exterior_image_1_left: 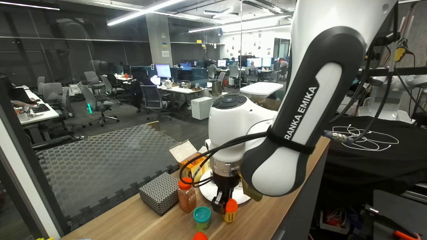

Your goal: Pick up all the objects surrounding the white plate and arrange them on the plate

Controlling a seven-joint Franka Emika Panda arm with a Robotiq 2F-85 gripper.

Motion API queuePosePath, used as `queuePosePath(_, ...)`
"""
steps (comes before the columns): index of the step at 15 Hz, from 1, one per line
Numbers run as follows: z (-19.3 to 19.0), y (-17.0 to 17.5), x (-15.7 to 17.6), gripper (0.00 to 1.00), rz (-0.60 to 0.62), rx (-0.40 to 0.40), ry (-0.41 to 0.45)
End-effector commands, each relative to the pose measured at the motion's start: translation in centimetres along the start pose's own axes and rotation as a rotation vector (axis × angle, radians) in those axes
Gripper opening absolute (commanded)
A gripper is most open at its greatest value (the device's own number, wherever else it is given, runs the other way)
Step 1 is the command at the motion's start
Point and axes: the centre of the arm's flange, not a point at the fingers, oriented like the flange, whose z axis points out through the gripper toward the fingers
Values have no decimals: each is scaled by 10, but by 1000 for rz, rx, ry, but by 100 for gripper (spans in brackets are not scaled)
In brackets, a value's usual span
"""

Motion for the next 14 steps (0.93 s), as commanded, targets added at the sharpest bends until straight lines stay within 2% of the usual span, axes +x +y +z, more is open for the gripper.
queuePosePath(1, -27, 15, 12, 28, 31, 10, -29)
queuePosePath(7, -36, 54, 23, 27, 110, -29, -25)
queuePosePath(14, -5, 61, 12, 27, 124, -48, -18)
